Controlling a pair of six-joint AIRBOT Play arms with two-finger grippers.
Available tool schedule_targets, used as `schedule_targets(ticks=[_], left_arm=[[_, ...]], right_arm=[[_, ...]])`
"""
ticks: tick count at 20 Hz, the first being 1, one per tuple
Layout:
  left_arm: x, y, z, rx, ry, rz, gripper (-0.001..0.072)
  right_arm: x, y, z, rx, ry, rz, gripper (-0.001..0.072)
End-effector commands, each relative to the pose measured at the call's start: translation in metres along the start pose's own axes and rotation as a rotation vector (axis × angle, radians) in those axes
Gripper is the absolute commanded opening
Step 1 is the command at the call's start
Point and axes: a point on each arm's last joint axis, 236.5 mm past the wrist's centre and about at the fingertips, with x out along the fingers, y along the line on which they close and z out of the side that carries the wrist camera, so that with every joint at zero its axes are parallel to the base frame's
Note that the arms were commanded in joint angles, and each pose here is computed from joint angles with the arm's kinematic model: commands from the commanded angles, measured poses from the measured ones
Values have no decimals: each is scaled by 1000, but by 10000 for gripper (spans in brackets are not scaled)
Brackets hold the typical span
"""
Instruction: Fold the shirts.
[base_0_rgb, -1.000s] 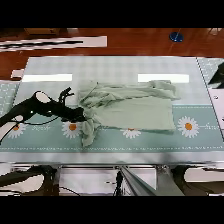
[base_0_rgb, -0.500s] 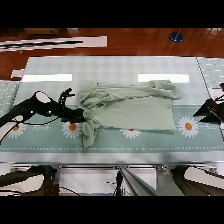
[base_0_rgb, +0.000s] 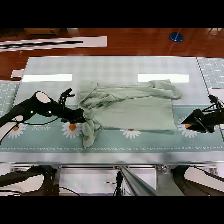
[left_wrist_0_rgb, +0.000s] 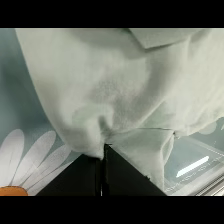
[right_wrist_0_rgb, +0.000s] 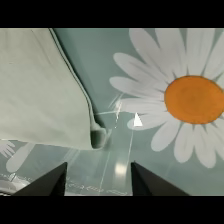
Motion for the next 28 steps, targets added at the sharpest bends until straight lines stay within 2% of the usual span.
schedule_targets(ticks=[1, 2, 8, 10, 11, 14, 15, 18, 21, 24, 26, 28], left_arm=[[0, 0, 1, -1, -3, 0, 27], [0, 0, 1, -1, -3, 0, 27], [0, 0, 1, -1, -3, 0, 27], [0, 0, 1, -1, -3, 0, 27], [0, 0, 1, -1, -3, -1, 27], [0, 0, 1, 0, -4, 1, 27], [0, 0, 1, 0, -4, 0, 27], [-12, -14, 9, 52, -24, -23, 25], [-75, -67, 49, 194, -218, -61, 25], [-199, -156, 78, 429, -554, -93, 25], [-309, -225, 71, 589, -863, -115, 25], [-424, -281, 35, 722, -1204, -117, 25]], right_arm=[[17, 3, -2, 3, -15, 43, 506], [22, 4, -4, 4, -15, 56, 545], [56, 13, -9, -34, -13, 32, 544], [63, 20, 1, -39, -52, -1, 517], [66, 23, 5, -36, -66, -14, 464], [73, 34, 8, -48, -79, -23, 49], [73, 37, 7, -50, -76, -12, 18], [62, 66, 4, -115, -55, 84, 17], [3, 142, 20, -261, -219, 281, 18], [-112, 237, 21, -452, -540, 477, 18], [-205, 290, -5, -620, -800, 521, 18], [-291, 328, -44, -738, -1057, 525, 18]])
